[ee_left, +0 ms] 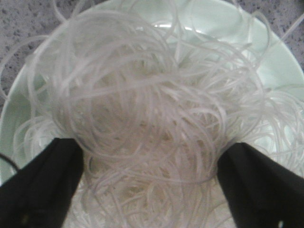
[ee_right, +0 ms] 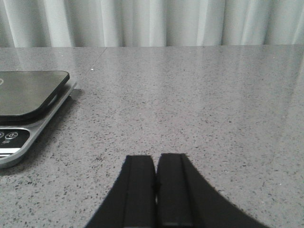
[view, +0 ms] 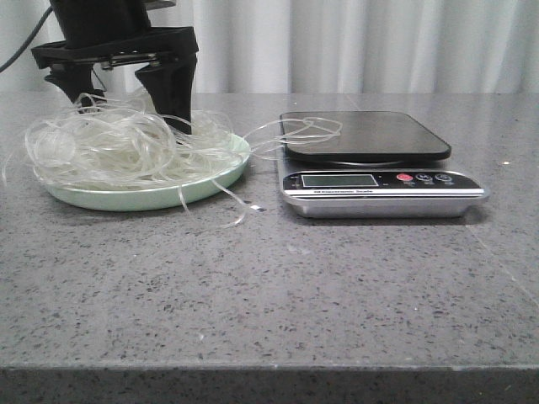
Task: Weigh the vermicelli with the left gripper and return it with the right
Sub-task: 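Lower the left gripper into the vermicelli pile and close it, then lift the vermicelli with the left gripper and carry it over the scale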
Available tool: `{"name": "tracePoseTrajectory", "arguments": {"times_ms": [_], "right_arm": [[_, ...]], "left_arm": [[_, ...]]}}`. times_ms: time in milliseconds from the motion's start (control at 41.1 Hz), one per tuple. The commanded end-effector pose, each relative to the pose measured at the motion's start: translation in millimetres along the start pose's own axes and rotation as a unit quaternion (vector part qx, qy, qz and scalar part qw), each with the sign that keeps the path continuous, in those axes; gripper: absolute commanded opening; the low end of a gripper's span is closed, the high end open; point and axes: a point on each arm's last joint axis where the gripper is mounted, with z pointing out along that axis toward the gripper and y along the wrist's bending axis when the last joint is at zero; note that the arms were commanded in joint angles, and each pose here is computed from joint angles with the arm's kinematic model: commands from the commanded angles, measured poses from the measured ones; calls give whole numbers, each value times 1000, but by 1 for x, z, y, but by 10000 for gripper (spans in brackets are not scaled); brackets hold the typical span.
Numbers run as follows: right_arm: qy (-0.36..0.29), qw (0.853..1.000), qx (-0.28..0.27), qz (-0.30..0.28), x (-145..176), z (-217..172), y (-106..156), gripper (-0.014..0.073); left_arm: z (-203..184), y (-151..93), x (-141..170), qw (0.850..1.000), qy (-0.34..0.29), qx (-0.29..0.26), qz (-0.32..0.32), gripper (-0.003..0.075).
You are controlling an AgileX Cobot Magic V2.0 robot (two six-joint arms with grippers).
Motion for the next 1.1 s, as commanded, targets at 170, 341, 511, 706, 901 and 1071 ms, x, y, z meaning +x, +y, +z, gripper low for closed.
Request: {"name": "tracePoseTrajectory", "arguments": {"times_ms": [170,341,511,706,901,1071], "right_arm": [[-52,999,2,1,-11,-2,0,150],[-53,999,2,2,-11,-2,0,150],[-53,999,1,12,-11,-2,0,150],[-53,999,1,12,-11,-2,0,150],[-53,999,1,12,-11,-2,0,150],[-53,999,1,12,-11,-2,0,150]], "left_arm": [[-24,-6,2,1000,-16,11,-2,132],[-28,-6,0,1000,-24,7,0,137],[-49,-8,-7,998,-62,5,6,137],[-90,-14,-13,992,-127,4,15,137],[-142,-21,-12,978,-208,7,25,137],[-184,-30,-8,961,-274,27,33,137]]}}
